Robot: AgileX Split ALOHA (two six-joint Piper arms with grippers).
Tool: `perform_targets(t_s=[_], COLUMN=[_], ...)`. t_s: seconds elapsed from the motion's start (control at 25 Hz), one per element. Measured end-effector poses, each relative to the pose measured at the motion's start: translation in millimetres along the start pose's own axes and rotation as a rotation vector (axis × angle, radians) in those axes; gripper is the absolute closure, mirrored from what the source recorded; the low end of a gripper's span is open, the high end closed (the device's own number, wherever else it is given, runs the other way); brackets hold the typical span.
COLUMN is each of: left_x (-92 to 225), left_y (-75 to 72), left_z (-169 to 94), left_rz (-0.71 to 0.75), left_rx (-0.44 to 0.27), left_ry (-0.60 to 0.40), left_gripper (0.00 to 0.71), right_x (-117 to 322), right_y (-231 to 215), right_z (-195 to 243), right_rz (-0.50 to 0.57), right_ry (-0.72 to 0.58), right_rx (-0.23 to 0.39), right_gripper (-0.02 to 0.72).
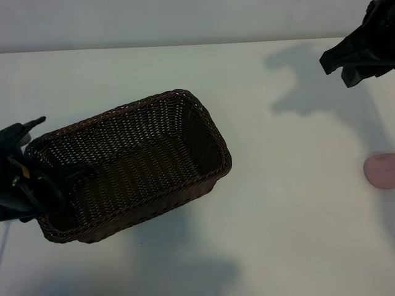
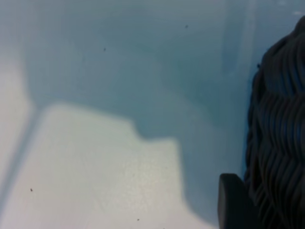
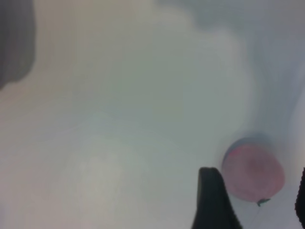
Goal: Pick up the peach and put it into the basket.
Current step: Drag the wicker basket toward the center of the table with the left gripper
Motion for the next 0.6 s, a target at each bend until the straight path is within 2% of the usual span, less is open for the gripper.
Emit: perform_targets(t_s=[0.2,0.6], left_x=[-1.9,-5.1], left_y=[-3.7,-20.4], left_z=[-7.0,-23.2], left_rz=[0.0,0.007], left_rx=[0.043,0.201], left_ry=[-0.029,-0.088], left_gripper=[0.417,0.42], right_x=[0.0,0.0], right_y=[0.0,0.1], right_z=[0.0,0.3], right_rz=[0.0,0.0], right_ry=[0.0,0.001], right_rx=[0.0,-0.001], right_gripper=[0.283,0.283])
Point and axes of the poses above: a point on each arm's last joint axis where the gripper is mounted, z pointing out along that axis toward the gripper, y along the wrist's bending axis when the last joint is at zero, x = y × z, the point moved 4 cm from there along z, pointing out along that axis toward the gripper, and after that the axes turned 2 degrees about z, right-handed, at the moved point
